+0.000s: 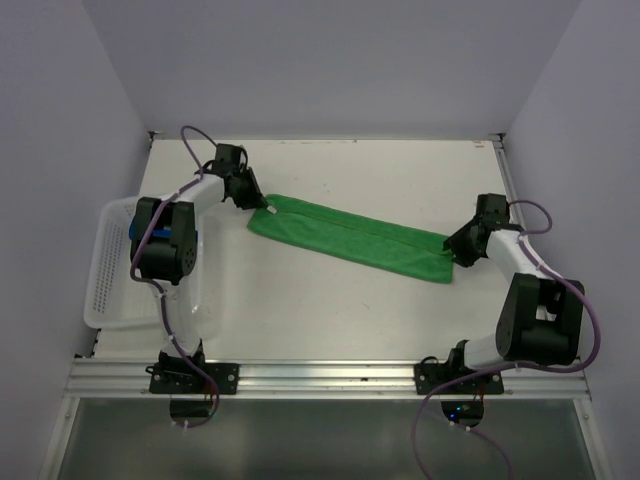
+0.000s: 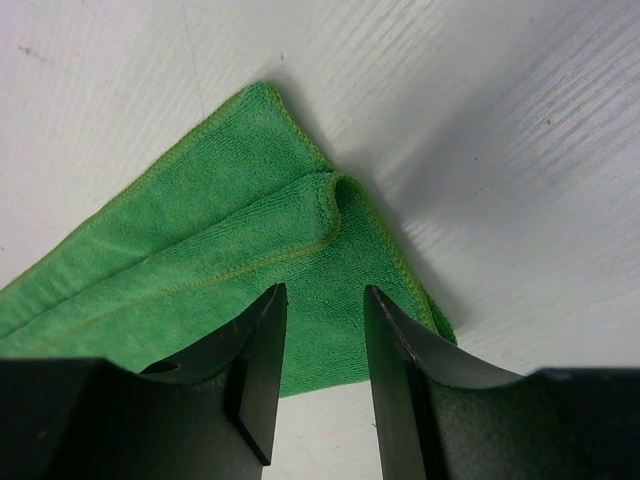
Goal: Roll the towels
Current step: Fold the towel
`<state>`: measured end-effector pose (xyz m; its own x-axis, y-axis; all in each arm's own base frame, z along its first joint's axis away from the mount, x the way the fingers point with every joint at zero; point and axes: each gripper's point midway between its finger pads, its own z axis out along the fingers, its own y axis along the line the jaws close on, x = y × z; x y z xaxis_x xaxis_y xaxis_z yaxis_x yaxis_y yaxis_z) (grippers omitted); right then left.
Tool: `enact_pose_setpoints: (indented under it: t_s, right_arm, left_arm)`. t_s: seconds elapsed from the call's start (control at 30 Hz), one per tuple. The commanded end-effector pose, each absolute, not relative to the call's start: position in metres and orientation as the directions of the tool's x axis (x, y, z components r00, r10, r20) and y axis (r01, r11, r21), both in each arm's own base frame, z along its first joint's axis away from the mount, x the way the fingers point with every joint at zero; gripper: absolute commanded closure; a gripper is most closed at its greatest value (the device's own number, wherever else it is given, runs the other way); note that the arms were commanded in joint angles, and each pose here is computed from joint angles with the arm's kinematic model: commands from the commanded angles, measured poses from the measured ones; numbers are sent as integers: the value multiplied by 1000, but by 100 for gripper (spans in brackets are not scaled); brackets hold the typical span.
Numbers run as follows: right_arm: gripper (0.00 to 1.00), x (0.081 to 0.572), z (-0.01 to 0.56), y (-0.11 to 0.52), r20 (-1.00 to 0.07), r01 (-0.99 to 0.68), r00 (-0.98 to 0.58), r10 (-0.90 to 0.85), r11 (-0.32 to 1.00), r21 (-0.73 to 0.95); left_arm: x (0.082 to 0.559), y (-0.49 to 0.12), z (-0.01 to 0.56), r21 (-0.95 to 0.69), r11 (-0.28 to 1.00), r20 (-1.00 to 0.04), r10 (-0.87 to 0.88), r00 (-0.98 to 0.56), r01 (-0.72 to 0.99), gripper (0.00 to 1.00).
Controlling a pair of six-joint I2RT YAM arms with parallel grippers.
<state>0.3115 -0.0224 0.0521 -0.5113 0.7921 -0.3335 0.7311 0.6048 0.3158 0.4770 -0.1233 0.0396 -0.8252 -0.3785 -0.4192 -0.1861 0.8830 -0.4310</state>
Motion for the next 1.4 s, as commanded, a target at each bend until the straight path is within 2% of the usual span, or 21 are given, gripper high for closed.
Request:
enact_pose_setpoints:
  t_s: [0.0, 0.13, 0.17, 0.23, 0.57, 0.73, 1.23, 1.37]
  right_arm:
    - [60, 313, 55, -24, -349, 717, -515, 783, 616, 325]
    - [63, 313, 56, -25, -354, 715, -519, 778, 622, 319]
    - [64, 313, 58, -26, -360, 713, -520, 775, 626, 316]
    - [65, 312, 59, -27, -364, 714, -522, 772, 629, 309]
    - [65, 310, 58, -32, -373, 726, -520, 768, 628, 280]
    - [66, 321, 50, -30, -352, 731, -509, 785, 611, 304]
    - [68, 342, 50, -39, -385, 740, -486, 785, 604, 296]
    - [74, 344, 48, -40, -383, 744, -487, 785, 603, 288]
  left_arm:
    - [490, -131, 71, -483, 863, -481, -403, -779, -148, 77]
    - [494, -132, 75, -497, 855, -489, -414, -768, -146, 90]
    - [495, -132, 75, -498, 855, -489, -416, -767, -146, 96]
    - [497, -133, 78, -500, 854, -491, -418, -764, -145, 100]
    - [501, -135, 84, -512, 848, -497, -423, -758, -137, 100]
    - [500, -136, 83, -516, 846, -492, -423, -761, -136, 100]
    - [499, -137, 83, -516, 848, -494, -410, -766, -121, 100]
    - [500, -137, 83, -516, 848, -494, -409, -767, -119, 100]
